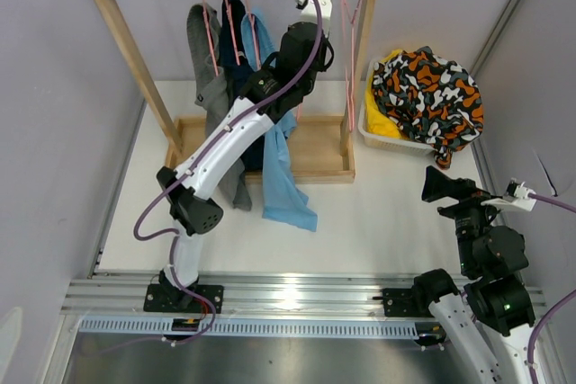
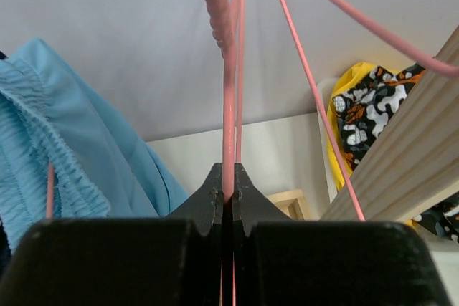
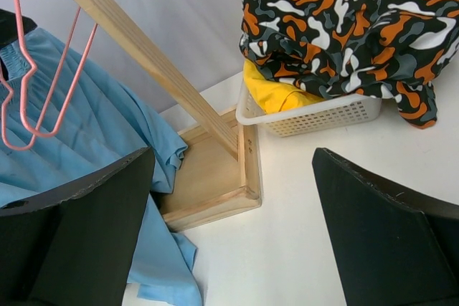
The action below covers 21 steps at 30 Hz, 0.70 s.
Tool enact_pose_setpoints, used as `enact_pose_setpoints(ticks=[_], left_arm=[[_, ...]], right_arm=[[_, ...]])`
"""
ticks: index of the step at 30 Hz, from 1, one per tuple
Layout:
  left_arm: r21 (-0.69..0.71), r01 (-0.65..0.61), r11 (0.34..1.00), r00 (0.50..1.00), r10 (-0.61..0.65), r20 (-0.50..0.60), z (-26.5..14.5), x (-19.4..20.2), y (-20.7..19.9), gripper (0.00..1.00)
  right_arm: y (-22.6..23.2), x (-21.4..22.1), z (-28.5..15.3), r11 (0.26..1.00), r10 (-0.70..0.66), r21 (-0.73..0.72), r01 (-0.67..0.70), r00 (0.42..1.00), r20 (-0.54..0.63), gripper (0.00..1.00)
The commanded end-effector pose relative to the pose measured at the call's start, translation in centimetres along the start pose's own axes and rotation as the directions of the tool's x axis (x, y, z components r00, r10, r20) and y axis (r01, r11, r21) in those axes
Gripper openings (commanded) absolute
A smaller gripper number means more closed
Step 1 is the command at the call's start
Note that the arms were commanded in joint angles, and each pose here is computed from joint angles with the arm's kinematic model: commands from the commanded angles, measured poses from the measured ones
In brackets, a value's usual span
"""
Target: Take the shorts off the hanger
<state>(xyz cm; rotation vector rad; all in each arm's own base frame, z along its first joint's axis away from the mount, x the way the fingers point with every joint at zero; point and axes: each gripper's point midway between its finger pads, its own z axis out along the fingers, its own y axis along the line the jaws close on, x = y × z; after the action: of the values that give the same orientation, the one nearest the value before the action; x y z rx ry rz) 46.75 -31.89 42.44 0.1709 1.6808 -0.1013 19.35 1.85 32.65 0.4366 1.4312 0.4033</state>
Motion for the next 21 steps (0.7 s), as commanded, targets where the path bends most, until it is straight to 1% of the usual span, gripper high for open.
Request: enact_pose_setpoints(ticks=[1, 3, 4, 5, 6, 7, 8, 10, 11, 12, 14, 15, 16, 17, 18, 19, 20, 21], left_arm=[[0.027, 0.055, 0.998, 0.998, -0.055, -0.005, -0.4, 0.0, 0.2, 0.0], [0.04, 0.08, 0.996, 0.997, -0.079, -0.01, -1.1, 0.0, 0.3, 0.01], [0.051, 0.095, 0.994, 0.995, -0.095, 0.001, -2.1, -0.9, 0.7, 0.06], [0.055, 0.085, 0.995, 0.996, -0.082, -0.045, -2.0, 1.2, 0.4, 0.08], [0.057, 0.089, 0.994, 0.995, -0.087, -0.05, -2.4, 1.4, 0.4, 0.08], [0.064, 0.107, 0.992, 0.994, -0.105, -0.028, -3.7, 0.2, 0.9, 0.09], [0.06, 0.083, 0.995, 0.994, -0.078, -0.074, -3.8, 2.7, 0.7, 0.1], [0.075, 0.09, 0.993, 0.994, -0.086, -0.063, -5.5, 2.4, 1.1, 0.19], [0.081, 0.084, 0.993, 0.994, -0.078, -0.076, -5.9, 3.3, 1.1, 0.22], [0.088, 0.084, 0.993, 0.994, -0.077, -0.075, -6.6, 3.2, 1.2, 0.31], [0.099, 0.087, 0.991, 0.995, -0.081, -0.065, -8.4, 2.8, 2.0, 0.41], [0.104, 0.068, 0.992, 0.994, -0.058, -0.09, -8.8, 4.5, 2.1, 0.5], [0.114, 0.069, 0.991, 0.995, -0.06, -0.082, -9.5, 4.3, 2.2, 0.52], [0.12, 0.083, 0.989, 0.996, -0.078, -0.049, -10.9, 2.9, 3.1, 0.54], [0.121, 0.07, 0.99, 0.996, -0.062, -0.066, -11.2, 4.1, 3.3, 0.57], [0.13, 0.076, 0.989, 0.996, -0.07, -0.056, -11.9, 3.7, 3.6, 0.58], [0.135, 0.094, 0.986, 0.995, -0.091, -0.03, -13.3, 2.5, 4.4, 0.6], [0.139, 0.096, 0.986, 0.995, -0.093, -0.028, -13.9, 2.4, 4.8, 0.63]], right_arm=[[0.5, -0.2, 0.3, 1.0, -0.001, -0.02, 0.001, 1.0, 0.007, 0.99], [0.6, -0.2, 0.4, 1.0, -0.003, -0.021, 0.003, 1.0, 0.005, 0.99], [0.5, -0.1, 0.4, 1.0, -0.003, -0.018, 0.003, 1.0, 0.003, 0.99], [0.5, -0.1, 0.5, 1.0, -0.002, -0.016, 0.002, 1.0, 0.003, 1.0], [0.5, -0.1, 0.5, 1.0, -0.003, -0.017, 0.003, 1.0, 0.001, 1.0], [0.6, -0.2, 0.4, 1.0, -0.001, -0.02, 0.001, 1.0, 0.004, 0.99], [0.6, -0.1, 0.5, 1.0, -0.002, -0.02, 0.002, 1.0, 0.001, 0.99], [0.6, 0.0, 0.5, 1.0, -0.002, -0.022, 0.002, 1.0, 0.0, 1.0], [0.7, 0.0, 0.5, 1.0, -0.002, -0.023, 0.002, 1.0, -0.001, 1.0], [0.7, 0.0, 0.5, 1.0, -0.002, -0.023, 0.002, 1.0, -0.004, 0.99], [0.7, 0.0, 0.5, 1.0, -0.002, -0.023, 0.002, 1.0, -0.004, 0.99], [0.7, 0.0, 0.5, 1.0, 0.001, -0.024, -0.001, 1.0, -0.006, 1.0], [0.7, 0.1, 0.5, 1.0, 0.002, -0.023, -0.002, 1.0, -0.007, 0.99], [0.7, 0.2, 0.5, 1.0, 0.003, -0.025, -0.003, 1.0, -0.01, 1.0], [0.7, 0.3, 0.6, 1.0, 0.004, -0.025, -0.004, 1.0, -0.01, 0.99], [0.7, 0.4, 0.6, 1.0, 0.008, -0.024, -0.008, 1.0, -0.011, 0.99], [0.7, 0.4, 0.8, 1.0, 0.009, -0.025, -0.009, 1.0, -0.013, 0.99], [0.8, 0.5, 0.8, 1.0, 0.012, -0.028, -0.012, 1.0, -0.017, 0.99]])
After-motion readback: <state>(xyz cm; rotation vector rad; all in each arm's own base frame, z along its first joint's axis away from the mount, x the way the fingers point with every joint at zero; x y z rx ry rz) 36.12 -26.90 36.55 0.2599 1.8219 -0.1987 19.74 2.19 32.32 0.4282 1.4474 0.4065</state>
